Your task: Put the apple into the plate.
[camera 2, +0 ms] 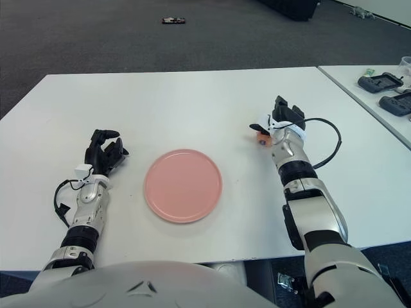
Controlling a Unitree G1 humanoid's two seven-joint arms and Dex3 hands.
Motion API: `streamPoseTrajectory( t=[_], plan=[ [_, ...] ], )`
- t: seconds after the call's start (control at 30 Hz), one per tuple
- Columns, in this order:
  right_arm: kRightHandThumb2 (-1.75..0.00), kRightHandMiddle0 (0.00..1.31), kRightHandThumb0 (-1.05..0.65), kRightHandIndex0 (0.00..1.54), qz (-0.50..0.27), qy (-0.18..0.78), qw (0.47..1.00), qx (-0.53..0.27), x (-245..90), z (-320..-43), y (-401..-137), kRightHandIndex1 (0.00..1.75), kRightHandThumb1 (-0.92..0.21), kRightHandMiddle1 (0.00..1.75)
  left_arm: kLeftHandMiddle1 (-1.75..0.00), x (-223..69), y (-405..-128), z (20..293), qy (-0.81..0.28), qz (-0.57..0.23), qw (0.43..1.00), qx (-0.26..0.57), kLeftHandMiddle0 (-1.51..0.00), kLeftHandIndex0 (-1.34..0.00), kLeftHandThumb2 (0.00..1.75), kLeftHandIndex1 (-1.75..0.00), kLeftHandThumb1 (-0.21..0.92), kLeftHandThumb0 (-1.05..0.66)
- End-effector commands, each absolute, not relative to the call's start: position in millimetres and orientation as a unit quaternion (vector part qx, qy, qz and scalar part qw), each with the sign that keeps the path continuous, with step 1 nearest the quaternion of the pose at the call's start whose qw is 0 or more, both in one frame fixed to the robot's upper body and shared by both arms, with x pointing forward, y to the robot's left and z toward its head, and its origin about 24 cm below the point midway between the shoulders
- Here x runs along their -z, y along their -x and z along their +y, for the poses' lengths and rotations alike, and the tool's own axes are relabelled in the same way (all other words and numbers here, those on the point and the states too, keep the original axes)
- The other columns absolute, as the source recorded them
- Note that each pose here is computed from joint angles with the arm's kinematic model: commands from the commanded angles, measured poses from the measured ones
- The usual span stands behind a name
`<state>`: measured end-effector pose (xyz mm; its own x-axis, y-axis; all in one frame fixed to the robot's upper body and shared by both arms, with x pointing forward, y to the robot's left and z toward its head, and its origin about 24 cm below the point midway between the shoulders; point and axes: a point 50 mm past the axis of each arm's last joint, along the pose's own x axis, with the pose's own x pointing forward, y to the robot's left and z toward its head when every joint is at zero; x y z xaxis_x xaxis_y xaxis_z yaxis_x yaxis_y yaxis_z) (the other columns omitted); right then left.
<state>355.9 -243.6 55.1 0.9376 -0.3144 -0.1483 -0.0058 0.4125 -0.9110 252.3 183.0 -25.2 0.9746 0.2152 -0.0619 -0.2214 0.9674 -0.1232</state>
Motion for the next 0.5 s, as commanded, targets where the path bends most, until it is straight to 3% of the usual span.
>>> streamPoseTrajectory(
  t=[0.0, 0.47],
  plan=[
    [-0.21, 0.00, -1.05, 0.00, 0.143, 0.547, 0.821, 0.078, -47.5, -237.1, -353.5, 0.00, -0.80, 0.00, -1.75, 50.1, -233.8, 182.5, 0.065, 0.091, 0.987, -0.119, -0.74, -0.30, 0.78, -1.75, 0.74, -0.37],
    [-0.20, 0.01, -0.96, 0.00, 0.111, 0.561, 0.819, 0.045, -32.9, -213.8, -335.0, 0.00, -0.78, 0.01, -1.75, 49.8, -235.9, 182.0, 0.066, 0.090, 0.986, -0.121, -0.75, -0.30, 0.78, -1.75, 0.74, -0.37]
  ],
)
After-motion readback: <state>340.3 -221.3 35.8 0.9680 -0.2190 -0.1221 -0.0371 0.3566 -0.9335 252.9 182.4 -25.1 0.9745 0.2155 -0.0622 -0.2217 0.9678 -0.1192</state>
